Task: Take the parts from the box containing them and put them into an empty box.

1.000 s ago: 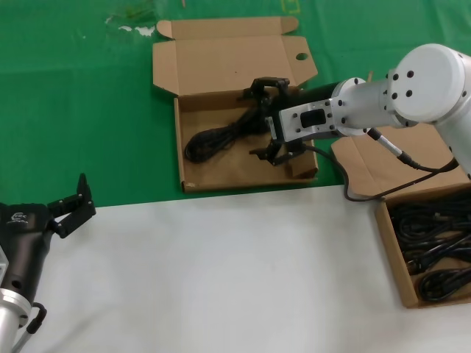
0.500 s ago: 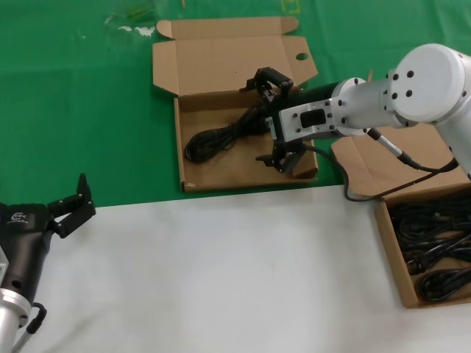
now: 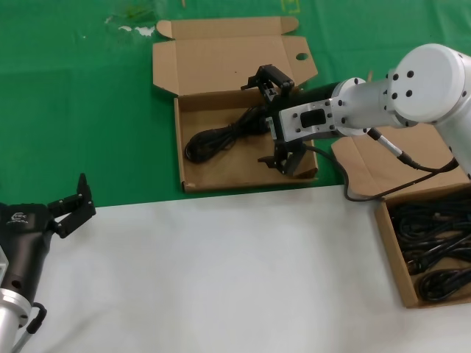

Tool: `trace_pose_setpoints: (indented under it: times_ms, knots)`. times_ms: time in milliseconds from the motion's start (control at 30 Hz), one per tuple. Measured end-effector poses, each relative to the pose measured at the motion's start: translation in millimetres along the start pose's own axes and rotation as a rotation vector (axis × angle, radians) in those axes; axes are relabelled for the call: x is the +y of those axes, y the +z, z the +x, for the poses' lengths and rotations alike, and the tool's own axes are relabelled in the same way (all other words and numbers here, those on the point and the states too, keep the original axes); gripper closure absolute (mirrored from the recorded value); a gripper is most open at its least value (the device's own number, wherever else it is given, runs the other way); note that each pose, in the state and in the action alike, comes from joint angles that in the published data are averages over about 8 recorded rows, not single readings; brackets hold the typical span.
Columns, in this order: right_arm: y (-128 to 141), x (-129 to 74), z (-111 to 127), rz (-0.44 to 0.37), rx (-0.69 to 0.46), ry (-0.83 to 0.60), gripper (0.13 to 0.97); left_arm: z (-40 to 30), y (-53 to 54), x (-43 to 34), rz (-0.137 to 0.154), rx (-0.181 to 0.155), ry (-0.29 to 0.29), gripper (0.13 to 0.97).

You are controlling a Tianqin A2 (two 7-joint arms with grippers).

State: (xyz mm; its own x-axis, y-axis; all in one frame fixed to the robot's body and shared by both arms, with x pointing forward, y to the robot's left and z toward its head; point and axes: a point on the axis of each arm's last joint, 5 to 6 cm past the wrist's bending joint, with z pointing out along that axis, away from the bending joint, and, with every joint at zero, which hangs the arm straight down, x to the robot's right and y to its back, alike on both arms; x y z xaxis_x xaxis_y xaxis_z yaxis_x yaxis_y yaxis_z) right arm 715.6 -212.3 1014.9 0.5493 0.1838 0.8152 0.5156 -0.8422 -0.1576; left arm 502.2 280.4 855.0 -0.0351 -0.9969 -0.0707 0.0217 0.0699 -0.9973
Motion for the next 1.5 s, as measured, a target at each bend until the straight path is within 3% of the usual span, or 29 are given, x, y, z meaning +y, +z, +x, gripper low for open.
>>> trace_pose_setpoints:
  times_ms: [467, 967, 1500]
  knots:
    - [8, -8, -27, 0.065, 0.099, 0.126, 0.13, 0.0, 0.0, 0.0, 0.0, 0.0, 0.0, 0.132]
    - [11, -19, -78, 0.153, 0.284, 0.399, 0.13, 0.0, 0.0, 0.0, 0.0, 0.0, 0.0, 0.132]
    - [-2, -24, -133, 0.187, 0.478, 0.715, 0.13, 0.0, 0.0, 0.0, 0.0, 0.0, 0.0, 0.132]
